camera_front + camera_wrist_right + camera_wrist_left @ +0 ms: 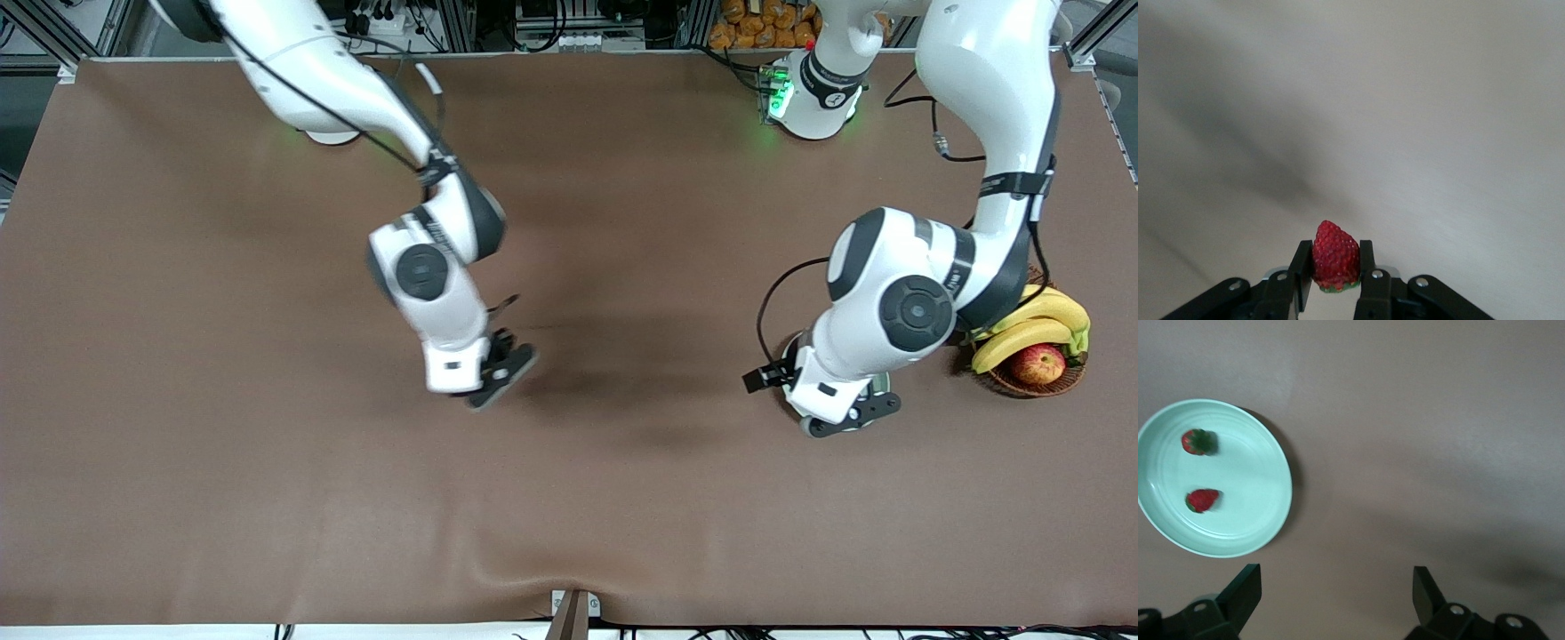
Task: Collect all strawberries into plate
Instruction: 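Carry the last strawberry to the middle while the left gripper approaches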
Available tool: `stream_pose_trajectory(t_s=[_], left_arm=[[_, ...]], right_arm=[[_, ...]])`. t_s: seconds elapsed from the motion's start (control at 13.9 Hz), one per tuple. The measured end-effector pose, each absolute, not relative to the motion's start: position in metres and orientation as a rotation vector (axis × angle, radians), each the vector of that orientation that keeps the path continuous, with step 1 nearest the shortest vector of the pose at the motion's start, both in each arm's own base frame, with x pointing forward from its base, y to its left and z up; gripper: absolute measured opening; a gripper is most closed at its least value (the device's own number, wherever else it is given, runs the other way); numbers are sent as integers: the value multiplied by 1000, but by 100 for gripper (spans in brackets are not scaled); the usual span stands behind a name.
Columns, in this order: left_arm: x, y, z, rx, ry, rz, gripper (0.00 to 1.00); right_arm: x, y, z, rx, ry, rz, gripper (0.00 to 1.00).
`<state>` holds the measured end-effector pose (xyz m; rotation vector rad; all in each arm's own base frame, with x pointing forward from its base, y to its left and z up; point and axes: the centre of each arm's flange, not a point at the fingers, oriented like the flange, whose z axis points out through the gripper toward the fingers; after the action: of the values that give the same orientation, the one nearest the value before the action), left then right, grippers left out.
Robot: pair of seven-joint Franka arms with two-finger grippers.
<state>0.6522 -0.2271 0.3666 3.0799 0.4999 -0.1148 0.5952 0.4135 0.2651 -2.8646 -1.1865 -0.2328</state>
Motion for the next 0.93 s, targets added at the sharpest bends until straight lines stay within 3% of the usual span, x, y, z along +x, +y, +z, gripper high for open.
stream_pose_trajectory(t_s=[0.5,0.86,0.93], left_arm=[[648,-253,345,3075,573,-154,100],[645,-266,324,3076,616,-191,100],[644,-269,322,3073,624,-189,100]], right_arm=[[533,540,228,-2891,-980,-241,33],[540,560,186,-2878,-907,-306,33],[541,562,186,-2875,-898,-313,38]])
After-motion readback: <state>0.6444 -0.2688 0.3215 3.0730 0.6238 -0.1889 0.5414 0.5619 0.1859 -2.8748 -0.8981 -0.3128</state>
